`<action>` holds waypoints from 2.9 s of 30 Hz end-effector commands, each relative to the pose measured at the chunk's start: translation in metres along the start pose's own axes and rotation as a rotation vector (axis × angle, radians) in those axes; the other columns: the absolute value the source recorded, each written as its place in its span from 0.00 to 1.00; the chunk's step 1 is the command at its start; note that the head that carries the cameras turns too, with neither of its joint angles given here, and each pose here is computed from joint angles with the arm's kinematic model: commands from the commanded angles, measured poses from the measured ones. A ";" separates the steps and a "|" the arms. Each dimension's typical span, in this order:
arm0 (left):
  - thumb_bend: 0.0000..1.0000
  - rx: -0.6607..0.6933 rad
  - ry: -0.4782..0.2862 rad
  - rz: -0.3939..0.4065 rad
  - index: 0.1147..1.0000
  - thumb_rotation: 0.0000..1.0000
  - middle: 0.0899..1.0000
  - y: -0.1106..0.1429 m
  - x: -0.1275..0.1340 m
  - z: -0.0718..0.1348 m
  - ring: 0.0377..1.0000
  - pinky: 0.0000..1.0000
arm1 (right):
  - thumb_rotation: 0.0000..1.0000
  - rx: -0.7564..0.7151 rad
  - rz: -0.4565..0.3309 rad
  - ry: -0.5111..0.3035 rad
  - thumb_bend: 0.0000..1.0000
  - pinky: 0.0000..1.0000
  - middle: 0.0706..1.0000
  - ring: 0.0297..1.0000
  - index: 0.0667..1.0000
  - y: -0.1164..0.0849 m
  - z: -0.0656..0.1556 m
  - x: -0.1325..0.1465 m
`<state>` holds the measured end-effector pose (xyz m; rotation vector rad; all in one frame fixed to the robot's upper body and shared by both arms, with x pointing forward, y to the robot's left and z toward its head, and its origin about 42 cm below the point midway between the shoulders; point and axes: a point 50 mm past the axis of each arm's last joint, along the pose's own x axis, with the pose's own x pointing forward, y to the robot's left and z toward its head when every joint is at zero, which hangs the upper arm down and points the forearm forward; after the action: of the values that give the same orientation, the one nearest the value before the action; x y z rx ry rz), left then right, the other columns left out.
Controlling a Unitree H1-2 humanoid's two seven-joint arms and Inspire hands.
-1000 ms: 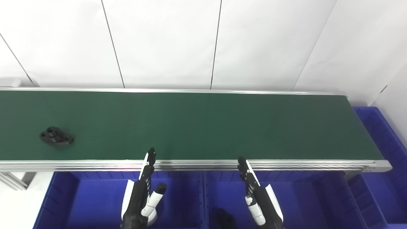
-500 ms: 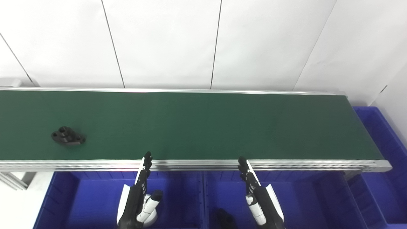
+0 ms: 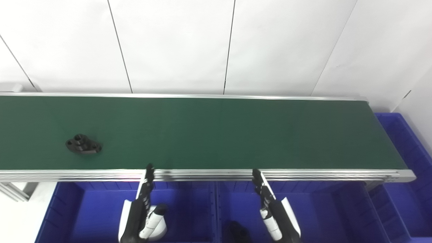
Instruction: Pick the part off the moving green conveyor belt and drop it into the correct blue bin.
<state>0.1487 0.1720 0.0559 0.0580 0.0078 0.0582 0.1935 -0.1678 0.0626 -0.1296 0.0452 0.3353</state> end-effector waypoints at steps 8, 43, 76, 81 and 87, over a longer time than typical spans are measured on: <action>0.84 -0.021 -0.114 -0.019 1.00 0.88 1.00 -0.004 0.011 0.015 1.00 1.00 | 1.00 0.014 -0.019 -0.047 0.89 1.00 1.00 1.00 1.00 -0.006 0.011 0.005; 0.82 0.049 -0.170 -0.050 1.00 0.87 1.00 0.028 0.009 0.022 1.00 1.00 | 0.98 -0.062 -0.058 -0.173 0.89 1.00 1.00 1.00 1.00 -0.005 0.020 0.004; 0.87 -0.072 -0.101 -0.129 1.00 0.86 1.00 -0.012 -0.007 0.015 1.00 1.00 | 0.66 -0.565 -0.156 -0.263 0.86 0.87 1.00 0.98 1.00 -0.039 0.157 0.094; 0.90 -0.096 -0.074 -0.158 1.00 0.87 1.00 -0.013 -0.015 0.015 1.00 1.00 | 0.67 -0.696 -0.137 -0.216 0.88 0.87 1.00 0.96 1.00 -0.033 0.168 0.119; 0.90 -0.125 -0.072 -0.166 1.00 0.88 1.00 -0.013 -0.020 0.018 1.00 1.00 | 0.63 -0.829 -0.125 -0.172 0.94 0.84 0.93 0.90 0.94 -0.020 0.181 0.149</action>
<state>0.1270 0.1577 0.0648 -0.0559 -0.0225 -0.0951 0.3364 -0.1230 0.2195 -0.8856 -0.2345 0.2515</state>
